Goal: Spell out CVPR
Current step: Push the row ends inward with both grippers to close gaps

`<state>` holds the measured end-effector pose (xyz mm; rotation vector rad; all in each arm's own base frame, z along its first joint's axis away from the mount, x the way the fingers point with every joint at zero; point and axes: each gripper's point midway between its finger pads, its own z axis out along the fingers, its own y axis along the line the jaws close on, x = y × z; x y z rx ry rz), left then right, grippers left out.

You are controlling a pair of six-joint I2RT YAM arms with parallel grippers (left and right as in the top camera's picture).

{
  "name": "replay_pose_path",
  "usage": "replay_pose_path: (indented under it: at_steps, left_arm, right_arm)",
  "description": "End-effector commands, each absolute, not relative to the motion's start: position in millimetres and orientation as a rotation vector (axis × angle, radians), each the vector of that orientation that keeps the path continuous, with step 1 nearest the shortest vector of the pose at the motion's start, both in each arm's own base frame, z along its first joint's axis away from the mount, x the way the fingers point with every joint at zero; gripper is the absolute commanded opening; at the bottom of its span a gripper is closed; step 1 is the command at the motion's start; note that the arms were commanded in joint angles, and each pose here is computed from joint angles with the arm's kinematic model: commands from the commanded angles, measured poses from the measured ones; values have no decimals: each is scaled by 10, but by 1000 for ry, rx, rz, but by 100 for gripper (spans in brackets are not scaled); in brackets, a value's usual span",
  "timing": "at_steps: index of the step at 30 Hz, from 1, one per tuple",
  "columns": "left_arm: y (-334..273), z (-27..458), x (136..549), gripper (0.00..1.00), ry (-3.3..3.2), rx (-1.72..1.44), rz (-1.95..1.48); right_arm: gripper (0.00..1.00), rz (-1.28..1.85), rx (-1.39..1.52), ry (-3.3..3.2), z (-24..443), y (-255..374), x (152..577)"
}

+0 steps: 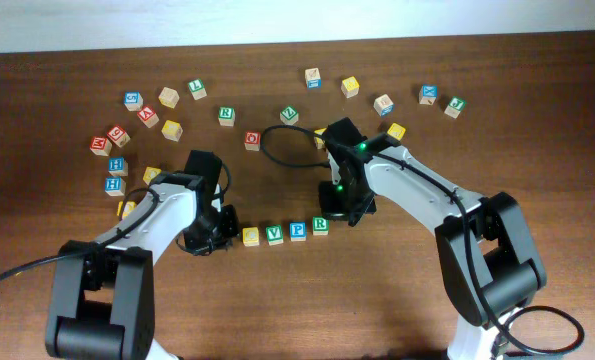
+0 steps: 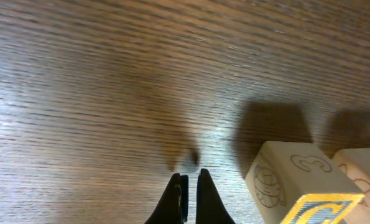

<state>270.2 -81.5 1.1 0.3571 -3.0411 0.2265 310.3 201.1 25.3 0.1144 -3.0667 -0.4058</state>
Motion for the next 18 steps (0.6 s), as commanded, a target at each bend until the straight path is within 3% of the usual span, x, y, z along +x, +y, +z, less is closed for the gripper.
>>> replay_pose_path:
  at_steps: [1, 18]
  left_arm:
    - [-928, -15, 2677, 0, -3031, 305, 274]
    - [-1183, 7, 2778, 0, -3074, 222, 388]
  right_arm:
    - [4, -382, 125, -3047, 164, 2045, 3003]
    - [4, -406, 228, -3043, 37, 2287, 2822]
